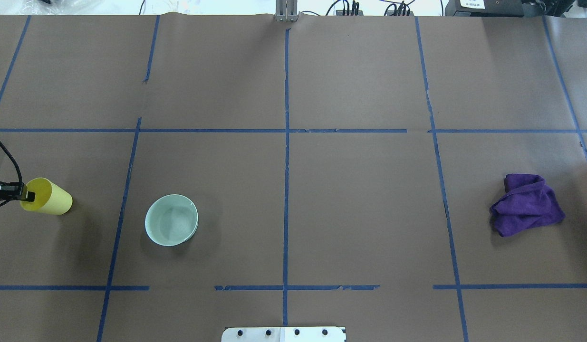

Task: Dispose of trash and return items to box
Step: 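Grasp the yellow cup with the left gripper, then lift the yellow cup with the left gripper while the right reaches the purple cloth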

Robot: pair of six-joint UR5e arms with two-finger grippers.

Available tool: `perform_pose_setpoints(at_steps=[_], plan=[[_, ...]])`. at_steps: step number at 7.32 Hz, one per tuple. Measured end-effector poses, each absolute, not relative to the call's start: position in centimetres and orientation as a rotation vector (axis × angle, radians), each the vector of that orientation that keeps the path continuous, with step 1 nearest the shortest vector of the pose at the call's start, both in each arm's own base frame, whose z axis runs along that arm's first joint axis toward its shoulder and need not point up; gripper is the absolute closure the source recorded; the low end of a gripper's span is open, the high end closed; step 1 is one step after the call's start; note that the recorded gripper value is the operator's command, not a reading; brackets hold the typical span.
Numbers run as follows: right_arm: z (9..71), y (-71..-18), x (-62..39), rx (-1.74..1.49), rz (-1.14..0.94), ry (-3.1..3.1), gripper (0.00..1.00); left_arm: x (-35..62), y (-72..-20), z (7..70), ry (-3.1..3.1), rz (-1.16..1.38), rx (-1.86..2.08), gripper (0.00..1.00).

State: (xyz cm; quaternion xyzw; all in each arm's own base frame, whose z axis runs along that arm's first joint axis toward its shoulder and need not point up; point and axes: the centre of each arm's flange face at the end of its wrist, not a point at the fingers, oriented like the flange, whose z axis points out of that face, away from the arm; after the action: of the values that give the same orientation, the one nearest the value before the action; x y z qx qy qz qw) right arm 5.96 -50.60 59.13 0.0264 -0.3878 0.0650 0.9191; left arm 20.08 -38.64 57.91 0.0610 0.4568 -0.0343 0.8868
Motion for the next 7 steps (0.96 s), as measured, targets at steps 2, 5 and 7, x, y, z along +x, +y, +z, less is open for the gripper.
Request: perform_pose_setpoints(at_steps=[2,5,7], plan=[[58.2,-50.7,5.2,0.062,0.115,-0.812,0.0,18.7,-38.7,55.8,0.977,-0.078,0.151,1.0],[54.3,-51.4,2.7,0.08,0.088,-0.874,0.0,15.2,-39.2,54.4,1.003,-0.055,0.201,1.0],[52.4,-50.8,-1.0,0.053,0.089,-0.884,0.0,12.2,-40.7,54.9,0.943,-0.005,0.246,1.0]])
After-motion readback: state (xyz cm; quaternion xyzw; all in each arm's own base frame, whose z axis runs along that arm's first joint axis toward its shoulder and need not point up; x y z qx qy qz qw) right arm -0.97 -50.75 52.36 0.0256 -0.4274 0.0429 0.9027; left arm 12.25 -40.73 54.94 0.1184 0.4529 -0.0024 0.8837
